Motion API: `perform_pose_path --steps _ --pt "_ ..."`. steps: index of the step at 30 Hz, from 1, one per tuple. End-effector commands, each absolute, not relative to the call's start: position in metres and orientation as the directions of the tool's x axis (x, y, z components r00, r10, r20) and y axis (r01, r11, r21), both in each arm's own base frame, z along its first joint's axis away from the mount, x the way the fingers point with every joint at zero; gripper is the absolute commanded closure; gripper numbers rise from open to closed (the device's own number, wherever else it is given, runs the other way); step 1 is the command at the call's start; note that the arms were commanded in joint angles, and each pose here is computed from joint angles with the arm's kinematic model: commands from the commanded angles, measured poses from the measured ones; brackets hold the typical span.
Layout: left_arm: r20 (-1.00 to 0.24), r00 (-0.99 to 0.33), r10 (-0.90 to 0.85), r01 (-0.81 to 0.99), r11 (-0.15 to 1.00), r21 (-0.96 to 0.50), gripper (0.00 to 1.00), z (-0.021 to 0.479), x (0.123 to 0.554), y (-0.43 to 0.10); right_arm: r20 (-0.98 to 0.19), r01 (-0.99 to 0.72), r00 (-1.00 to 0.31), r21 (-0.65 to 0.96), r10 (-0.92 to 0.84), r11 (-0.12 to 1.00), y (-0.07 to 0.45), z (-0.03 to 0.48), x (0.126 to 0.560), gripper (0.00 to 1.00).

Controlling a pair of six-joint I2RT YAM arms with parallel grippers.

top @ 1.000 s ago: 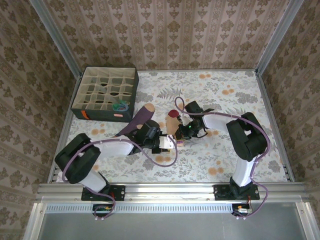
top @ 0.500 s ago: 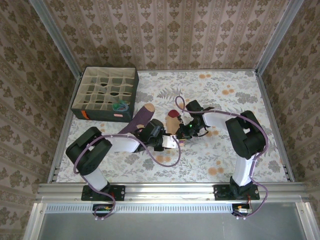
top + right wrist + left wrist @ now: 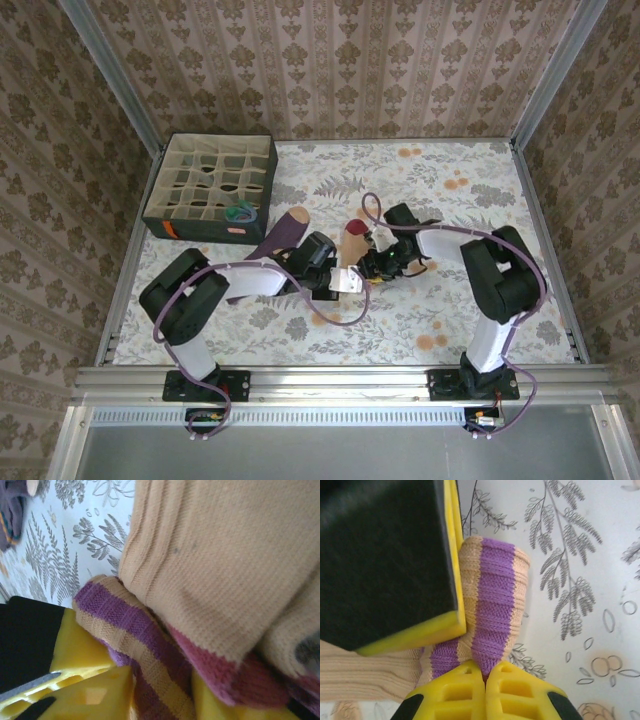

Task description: Roll the socks

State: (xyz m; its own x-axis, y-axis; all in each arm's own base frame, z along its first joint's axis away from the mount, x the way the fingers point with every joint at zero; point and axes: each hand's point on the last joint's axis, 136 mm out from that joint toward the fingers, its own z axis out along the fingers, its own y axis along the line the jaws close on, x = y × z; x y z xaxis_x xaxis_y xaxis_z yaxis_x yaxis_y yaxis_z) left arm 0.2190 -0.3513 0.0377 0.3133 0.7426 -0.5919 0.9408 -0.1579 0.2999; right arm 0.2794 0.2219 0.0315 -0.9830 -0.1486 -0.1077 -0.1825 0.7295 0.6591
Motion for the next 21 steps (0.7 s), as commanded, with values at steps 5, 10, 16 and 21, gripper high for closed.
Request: perform_pose_path --steps 5,10,16,21 --pt "-0.560 0.008 0.828 0.988 -0.092 -0.121 1.00 0.024 0.185 -0.337 -0.236 -0.143 -0.972 0.641 0.017 0.754 0.199 0.050 0.287 0.61" --pt "-0.553 -0.070 0.830 0.977 -0.054 -0.205 1.00 0.030 0.187 -0.340 -0.279 -0.115 -0.956 0.628 0.085 0.770 0.189 0.049 0.283 0.60" --pt "-0.492 -0.253 0.833 0.927 0.063 -0.369 1.00 0.031 0.205 -0.348 -0.334 -0.118 -0.935 0.615 0.121 0.780 0.184 0.055 0.281 0.57" --pt "-0.367 -0.414 0.833 0.819 0.165 -0.549 1.00 0.029 0.214 -0.354 -0.339 -0.136 -0.934 0.623 0.109 0.771 0.190 0.056 0.283 0.57"
